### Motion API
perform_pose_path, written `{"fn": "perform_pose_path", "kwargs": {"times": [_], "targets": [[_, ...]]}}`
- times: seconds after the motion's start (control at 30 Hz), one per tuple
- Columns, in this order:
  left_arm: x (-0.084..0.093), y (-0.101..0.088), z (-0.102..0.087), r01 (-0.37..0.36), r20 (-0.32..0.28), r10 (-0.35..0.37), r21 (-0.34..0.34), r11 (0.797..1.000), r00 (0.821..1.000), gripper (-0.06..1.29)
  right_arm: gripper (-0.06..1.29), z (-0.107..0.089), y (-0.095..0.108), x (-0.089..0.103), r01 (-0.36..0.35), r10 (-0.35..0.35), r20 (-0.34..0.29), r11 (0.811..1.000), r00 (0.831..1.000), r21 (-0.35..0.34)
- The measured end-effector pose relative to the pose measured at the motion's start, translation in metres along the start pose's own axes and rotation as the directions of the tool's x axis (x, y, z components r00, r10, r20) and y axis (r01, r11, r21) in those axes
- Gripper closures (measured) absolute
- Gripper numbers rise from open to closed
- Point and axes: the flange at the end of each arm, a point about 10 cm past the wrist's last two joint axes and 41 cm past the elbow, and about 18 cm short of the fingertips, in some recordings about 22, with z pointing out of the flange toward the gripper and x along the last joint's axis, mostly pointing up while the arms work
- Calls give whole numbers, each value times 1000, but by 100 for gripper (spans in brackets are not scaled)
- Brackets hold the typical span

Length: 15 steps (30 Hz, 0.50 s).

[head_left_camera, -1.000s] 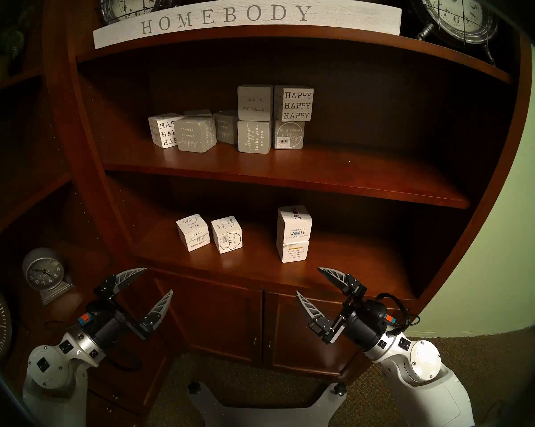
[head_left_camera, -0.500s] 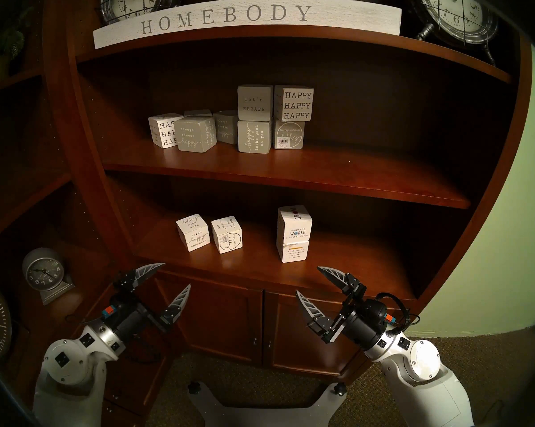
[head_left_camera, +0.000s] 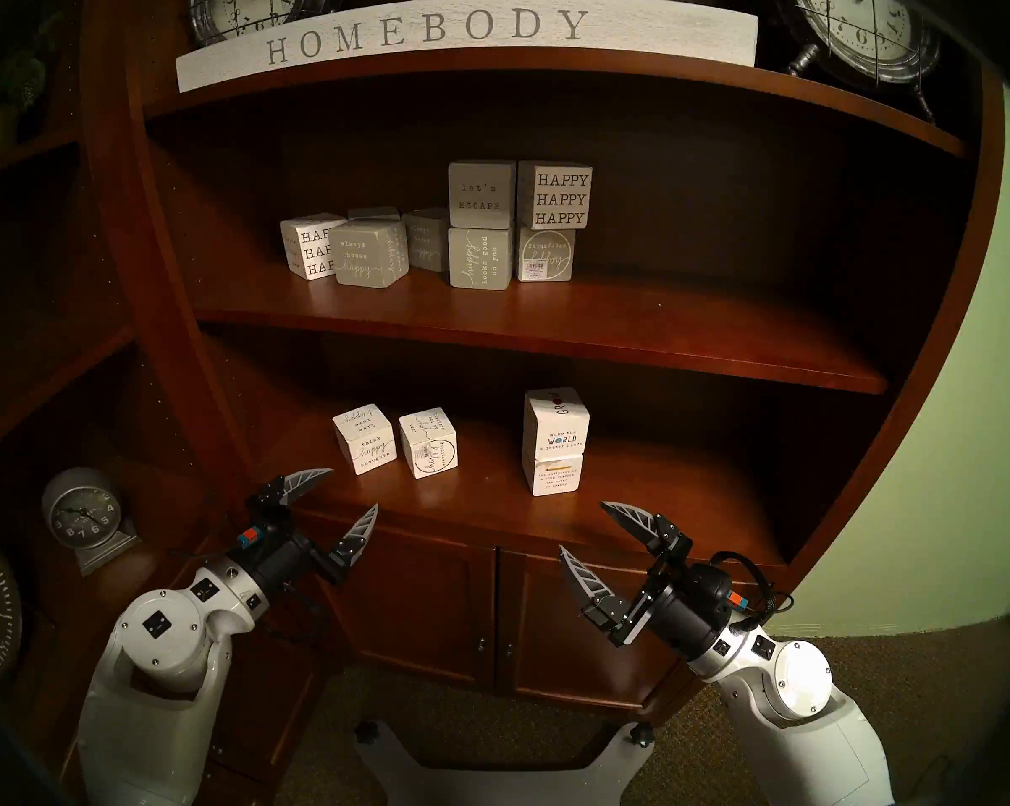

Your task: Stack four cubes vertically into two groups

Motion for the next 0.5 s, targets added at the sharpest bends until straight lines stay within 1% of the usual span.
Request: {"fn": "perform_pose_path", "kwargs": {"times": [0.1,0.2,0.27,0.4,0.5], "targets": [[0,-4,6,1,-6,-1,-6,1000,1000,3,3,0,0,0,0,0,0,1000,1000,0],[2,-5,12,-4,-23,4,-26,1000,1000,3,3,0,0,0,0,0,-1,1000,1000,-1],[7,-4,16,-13,-45,11,-46,999,999,3,3,0,0,0,0,0,-2,1000,1000,-1],[13,-1,22,-23,-66,18,-68,997,998,3,3,0,0,0,-1,1,-2,1000,1000,-1],[19,7,28,-31,-84,24,-88,996,996,3,3,0,0,0,-1,1,-3,1000,1000,-1]]}}
